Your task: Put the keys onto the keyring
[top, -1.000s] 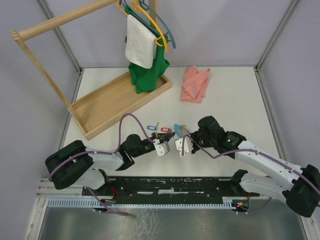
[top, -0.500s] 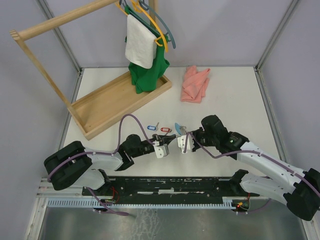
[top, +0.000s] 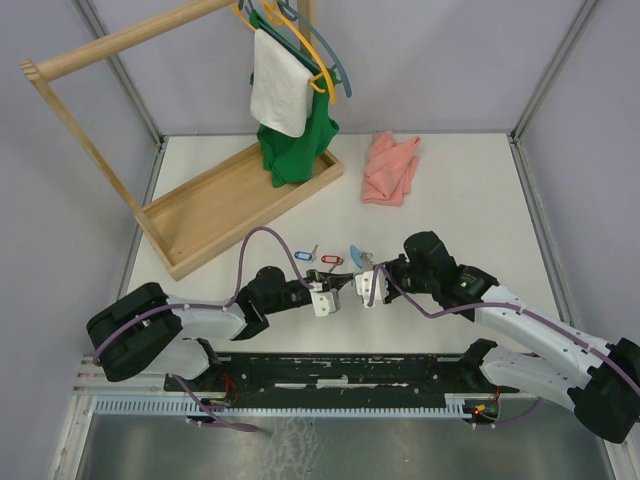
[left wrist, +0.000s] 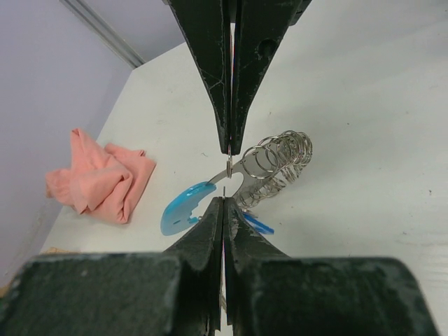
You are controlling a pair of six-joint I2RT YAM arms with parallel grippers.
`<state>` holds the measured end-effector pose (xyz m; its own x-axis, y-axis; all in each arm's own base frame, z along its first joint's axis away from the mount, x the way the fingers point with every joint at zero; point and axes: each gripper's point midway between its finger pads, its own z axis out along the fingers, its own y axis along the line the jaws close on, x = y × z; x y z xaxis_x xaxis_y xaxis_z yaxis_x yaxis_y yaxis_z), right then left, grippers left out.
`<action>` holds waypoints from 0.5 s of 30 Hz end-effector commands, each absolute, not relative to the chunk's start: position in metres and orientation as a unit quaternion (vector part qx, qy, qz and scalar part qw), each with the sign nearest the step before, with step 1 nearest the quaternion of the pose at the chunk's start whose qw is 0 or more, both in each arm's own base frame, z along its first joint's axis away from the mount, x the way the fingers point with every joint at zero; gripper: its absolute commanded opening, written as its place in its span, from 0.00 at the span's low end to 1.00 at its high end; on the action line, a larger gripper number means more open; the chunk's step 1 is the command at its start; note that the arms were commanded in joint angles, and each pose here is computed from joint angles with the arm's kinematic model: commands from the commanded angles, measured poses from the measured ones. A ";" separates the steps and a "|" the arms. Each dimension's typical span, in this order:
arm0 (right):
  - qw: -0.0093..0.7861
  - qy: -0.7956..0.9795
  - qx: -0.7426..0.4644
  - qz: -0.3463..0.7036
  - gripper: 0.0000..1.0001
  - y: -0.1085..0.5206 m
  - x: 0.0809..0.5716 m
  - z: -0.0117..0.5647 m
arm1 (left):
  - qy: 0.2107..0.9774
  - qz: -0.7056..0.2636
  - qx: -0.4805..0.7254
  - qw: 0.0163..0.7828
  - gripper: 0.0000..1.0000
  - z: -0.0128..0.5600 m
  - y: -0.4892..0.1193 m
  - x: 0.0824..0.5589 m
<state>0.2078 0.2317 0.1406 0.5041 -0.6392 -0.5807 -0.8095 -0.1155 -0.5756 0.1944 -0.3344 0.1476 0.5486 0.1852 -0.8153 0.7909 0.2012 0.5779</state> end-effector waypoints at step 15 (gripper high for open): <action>0.490 0.472 -0.729 0.080 0.01 0.237 0.217 0.159 | 0.364 -0.248 0.577 0.688 0.03 0.182 -0.350 0.194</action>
